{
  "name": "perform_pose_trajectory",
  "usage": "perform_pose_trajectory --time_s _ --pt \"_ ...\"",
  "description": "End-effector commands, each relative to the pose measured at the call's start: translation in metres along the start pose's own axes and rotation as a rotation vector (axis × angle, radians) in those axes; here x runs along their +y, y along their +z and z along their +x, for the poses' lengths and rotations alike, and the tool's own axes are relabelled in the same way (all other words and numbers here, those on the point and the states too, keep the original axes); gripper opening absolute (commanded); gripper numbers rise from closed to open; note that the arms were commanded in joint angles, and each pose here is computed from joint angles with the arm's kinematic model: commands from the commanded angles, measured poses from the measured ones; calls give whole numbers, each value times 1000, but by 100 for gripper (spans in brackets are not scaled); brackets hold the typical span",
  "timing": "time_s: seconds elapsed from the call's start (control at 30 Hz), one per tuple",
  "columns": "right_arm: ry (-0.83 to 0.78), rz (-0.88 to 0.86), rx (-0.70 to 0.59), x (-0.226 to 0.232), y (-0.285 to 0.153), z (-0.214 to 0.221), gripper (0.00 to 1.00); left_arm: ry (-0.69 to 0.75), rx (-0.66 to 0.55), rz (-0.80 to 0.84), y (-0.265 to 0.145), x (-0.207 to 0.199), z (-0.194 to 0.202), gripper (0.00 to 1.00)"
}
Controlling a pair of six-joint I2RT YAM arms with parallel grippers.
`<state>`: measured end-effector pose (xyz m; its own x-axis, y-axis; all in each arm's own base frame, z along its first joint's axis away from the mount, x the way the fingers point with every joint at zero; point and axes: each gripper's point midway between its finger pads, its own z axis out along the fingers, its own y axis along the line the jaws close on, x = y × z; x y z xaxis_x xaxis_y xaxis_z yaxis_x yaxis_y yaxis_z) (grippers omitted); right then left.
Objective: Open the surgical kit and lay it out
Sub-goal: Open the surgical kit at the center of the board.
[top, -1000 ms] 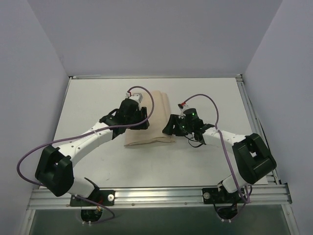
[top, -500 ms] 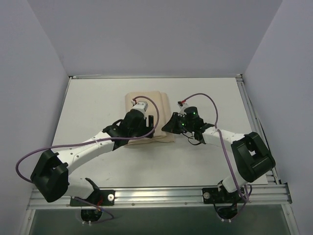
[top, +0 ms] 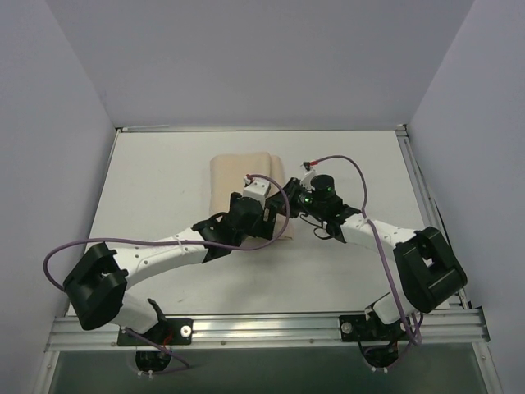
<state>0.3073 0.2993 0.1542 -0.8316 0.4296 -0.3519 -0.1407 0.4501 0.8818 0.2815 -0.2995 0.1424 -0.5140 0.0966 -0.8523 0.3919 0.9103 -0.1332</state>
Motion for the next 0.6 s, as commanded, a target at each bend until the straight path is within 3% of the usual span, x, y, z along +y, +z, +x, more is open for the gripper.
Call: perform_pose_trajectory --time_s 0.0,0.07,0.13,0.17,0.2,0.27,0.3,0.4,0.57 --pt "-1 -149 -48 58 -6 -17 0 -3 -83 -55 4 -1 -30 88" --pt "-13 -156 -40 65 -6 -14 0 -17 -77 -136 8 9 -35 85" --pt "-21 -156 -38 66 -6 -12 0 -39 -48 -204 6 19 -33 71" --pt "-40 -157 -38 67 -7 -12 2 -52 -60 -248 3 27 -35 41" --pt "-62 -148 -52 67 -7 -15 24 -82 -65 -264 0 32 -35 25" --pt "-148 -35 -71 46 -9 -21 45 -131 -88 -292 -11 51 -38 2" --pt "-197 -20 -87 52 -10 -29 56 -161 -88 -307 -17 60 -37 2" --pt "-306 125 -94 37 -15 -41 67 -269 -131 -353 -49 101 -45 2" --pt "-418 182 -89 38 -18 -45 68 -416 -161 -512 -93 178 -45 2"
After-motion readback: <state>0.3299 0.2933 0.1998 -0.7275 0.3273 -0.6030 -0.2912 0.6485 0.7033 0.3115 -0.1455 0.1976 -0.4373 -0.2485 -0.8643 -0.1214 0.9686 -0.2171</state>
